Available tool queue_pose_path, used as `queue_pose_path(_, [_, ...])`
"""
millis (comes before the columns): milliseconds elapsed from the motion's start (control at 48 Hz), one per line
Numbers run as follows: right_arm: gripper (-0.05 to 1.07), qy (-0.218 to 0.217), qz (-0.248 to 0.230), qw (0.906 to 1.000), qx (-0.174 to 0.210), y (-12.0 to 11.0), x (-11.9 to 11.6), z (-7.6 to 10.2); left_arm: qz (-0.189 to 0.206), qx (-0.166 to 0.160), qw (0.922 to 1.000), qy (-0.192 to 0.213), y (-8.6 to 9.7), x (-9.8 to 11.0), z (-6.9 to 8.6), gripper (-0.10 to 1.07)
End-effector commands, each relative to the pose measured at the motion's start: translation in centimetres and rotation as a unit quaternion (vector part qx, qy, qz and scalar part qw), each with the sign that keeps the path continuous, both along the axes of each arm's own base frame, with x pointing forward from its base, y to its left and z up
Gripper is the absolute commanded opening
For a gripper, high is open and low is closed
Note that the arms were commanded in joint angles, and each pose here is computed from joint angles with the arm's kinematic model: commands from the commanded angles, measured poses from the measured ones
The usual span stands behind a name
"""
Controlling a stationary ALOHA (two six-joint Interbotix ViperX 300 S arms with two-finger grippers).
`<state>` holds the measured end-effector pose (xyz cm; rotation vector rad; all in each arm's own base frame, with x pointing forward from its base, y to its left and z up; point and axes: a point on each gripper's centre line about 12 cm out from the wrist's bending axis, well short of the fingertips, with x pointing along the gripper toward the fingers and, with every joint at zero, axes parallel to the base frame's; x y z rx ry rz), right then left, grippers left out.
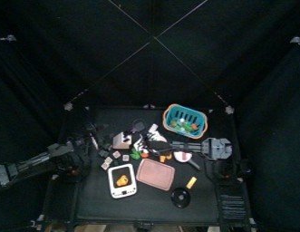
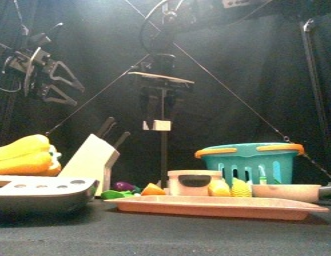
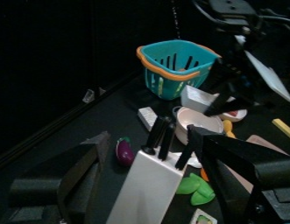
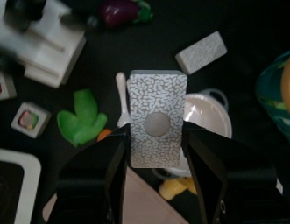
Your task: Place rice o nplate
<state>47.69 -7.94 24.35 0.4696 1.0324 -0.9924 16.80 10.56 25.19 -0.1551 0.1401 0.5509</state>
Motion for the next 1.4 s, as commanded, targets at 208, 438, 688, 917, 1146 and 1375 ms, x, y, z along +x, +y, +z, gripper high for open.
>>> queue_pose_path(208, [0.63,-0.061,0.003,0.9980,-0.016,3.8,-2.5,5.0,-0.001,0.004,1.0000,-0.005,0.1,0.1,0.5,1.02])
queue_pose_path(438, [0.62,-0.072,-0.034,0.9968,-0.003,4.0,-6.0,3.6,-0.001,0.003,1.0000,-0.004,0.1,0.1,0.4,1.02])
queue_pose_path(688, [0.62,-0.143,-0.022,0.9883,0.049,5.5,-6.8,1.0,0.001,0.001,1.0000,0.000,0.1,0.1,0.3,1.03])
queue_pose_path(917, [0.62,-0.160,-0.035,0.9826,0.089,8.1,-7.0,-1.7,0.007,-0.005,0.9999,0.008,0.2,0.0,0.1,1.02])
queue_pose_path(1146, [0.62,-0.158,-0.064,0.9793,0.109,11.5,-7.6,-4.4,0.006,-0.006,0.9999,0.009,0.2,0.0,-0.1,1.02])
queue_pose_path(1375, [0.62,-0.170,-0.093,0.9712,0.138,12.7,-7.7,-7.6,0.007,-0.006,0.9999,0.009,0.2,0.0,0.0,1.02])
